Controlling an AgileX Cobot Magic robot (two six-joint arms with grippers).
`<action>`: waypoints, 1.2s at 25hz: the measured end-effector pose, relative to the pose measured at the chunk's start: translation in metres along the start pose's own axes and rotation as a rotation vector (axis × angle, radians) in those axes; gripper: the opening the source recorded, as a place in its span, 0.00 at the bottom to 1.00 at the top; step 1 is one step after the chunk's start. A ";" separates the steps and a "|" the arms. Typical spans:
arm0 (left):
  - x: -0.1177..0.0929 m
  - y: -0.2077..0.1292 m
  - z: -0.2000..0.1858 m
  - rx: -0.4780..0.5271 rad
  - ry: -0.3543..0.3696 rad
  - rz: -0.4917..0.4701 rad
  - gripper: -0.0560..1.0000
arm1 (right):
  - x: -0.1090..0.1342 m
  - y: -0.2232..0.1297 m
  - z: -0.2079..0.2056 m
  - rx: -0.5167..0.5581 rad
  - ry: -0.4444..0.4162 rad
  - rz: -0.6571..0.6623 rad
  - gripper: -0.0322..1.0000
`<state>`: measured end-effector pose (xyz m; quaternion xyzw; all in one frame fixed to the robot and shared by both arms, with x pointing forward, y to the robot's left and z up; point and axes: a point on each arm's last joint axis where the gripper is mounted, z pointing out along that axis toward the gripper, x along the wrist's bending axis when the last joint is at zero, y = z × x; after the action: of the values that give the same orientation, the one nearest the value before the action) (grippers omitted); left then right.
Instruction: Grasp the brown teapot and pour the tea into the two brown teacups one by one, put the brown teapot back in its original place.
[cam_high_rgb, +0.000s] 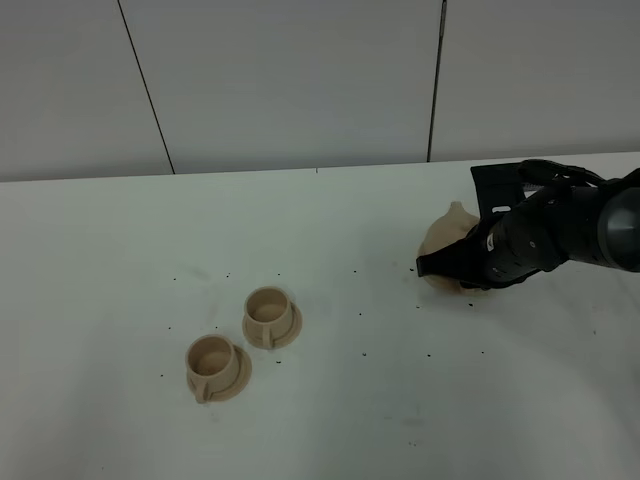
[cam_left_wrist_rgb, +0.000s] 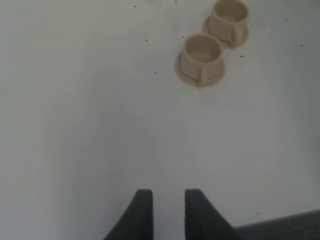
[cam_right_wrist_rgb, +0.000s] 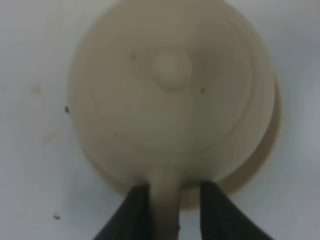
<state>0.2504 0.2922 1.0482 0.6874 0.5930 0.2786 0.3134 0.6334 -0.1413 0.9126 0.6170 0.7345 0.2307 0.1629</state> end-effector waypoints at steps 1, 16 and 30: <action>0.000 0.000 0.000 0.000 0.000 0.000 0.27 | 0.000 -0.002 0.002 0.008 -0.001 0.002 0.26; 0.000 0.000 0.000 0.000 0.000 0.000 0.27 | 0.001 0.008 0.003 0.022 -0.014 -0.001 0.26; 0.000 0.000 0.000 0.000 0.000 0.000 0.27 | 0.000 0.005 0.003 0.050 -0.024 -0.005 0.35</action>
<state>0.2504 0.2922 1.0482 0.6874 0.5930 0.2786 0.3134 0.6394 -0.1402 0.9131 0.6219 0.7396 0.2043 0.1569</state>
